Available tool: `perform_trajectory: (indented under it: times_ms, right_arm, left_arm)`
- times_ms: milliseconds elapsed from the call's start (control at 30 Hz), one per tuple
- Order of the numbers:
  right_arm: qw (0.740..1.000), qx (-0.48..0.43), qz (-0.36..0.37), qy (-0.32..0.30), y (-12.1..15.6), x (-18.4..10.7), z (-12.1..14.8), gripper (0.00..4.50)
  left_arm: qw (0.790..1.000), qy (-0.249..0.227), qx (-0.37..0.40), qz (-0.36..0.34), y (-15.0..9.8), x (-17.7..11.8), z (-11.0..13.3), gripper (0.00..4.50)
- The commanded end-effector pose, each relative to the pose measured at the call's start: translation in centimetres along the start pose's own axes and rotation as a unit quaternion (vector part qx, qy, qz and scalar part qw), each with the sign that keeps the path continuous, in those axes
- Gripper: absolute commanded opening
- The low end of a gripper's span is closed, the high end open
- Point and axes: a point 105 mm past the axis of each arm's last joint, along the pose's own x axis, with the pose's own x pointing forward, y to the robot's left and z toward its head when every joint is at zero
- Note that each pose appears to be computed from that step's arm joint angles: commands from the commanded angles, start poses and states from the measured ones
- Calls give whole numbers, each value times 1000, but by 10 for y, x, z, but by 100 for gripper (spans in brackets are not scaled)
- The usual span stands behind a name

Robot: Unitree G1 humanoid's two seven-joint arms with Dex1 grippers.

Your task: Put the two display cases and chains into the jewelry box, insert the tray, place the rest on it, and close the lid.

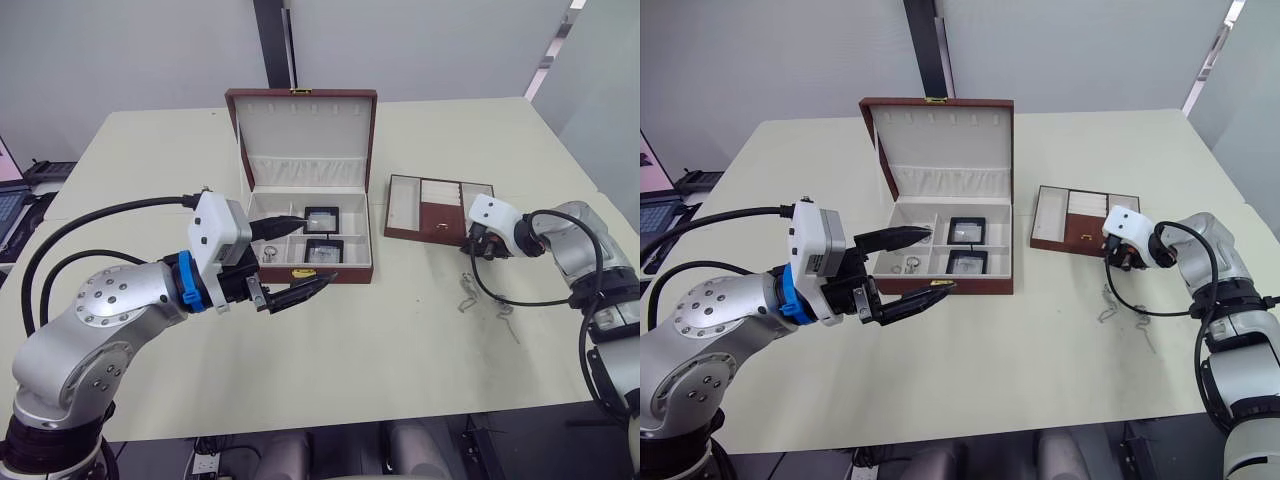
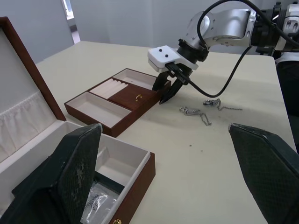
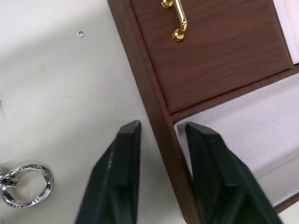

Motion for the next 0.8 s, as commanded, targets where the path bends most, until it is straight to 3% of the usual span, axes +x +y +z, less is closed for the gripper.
perform_trajectory:
  times_ms: [33,133,467,600,800]
  right_arm:
    - [1000,-4,-11,-14,-7,-11,5,54]
    - [1000,5,-9,-21,-7,-17,6,2]
    - [999,12,6,-39,-1,-58,8,2]
    - [998,-8,53,-26,18,-92,8,2]
    - [993,-50,106,-23,47,-119,23,2]
  left_arm:
    - [1000,-3,11,-5,-2,1,5,450]
    - [1000,-3,13,-2,0,0,6,450]
    - [999,26,12,17,17,-23,1,450]
    - [997,66,7,31,25,-48,-7,450]
    - [993,95,-1,69,34,-74,-15,450]
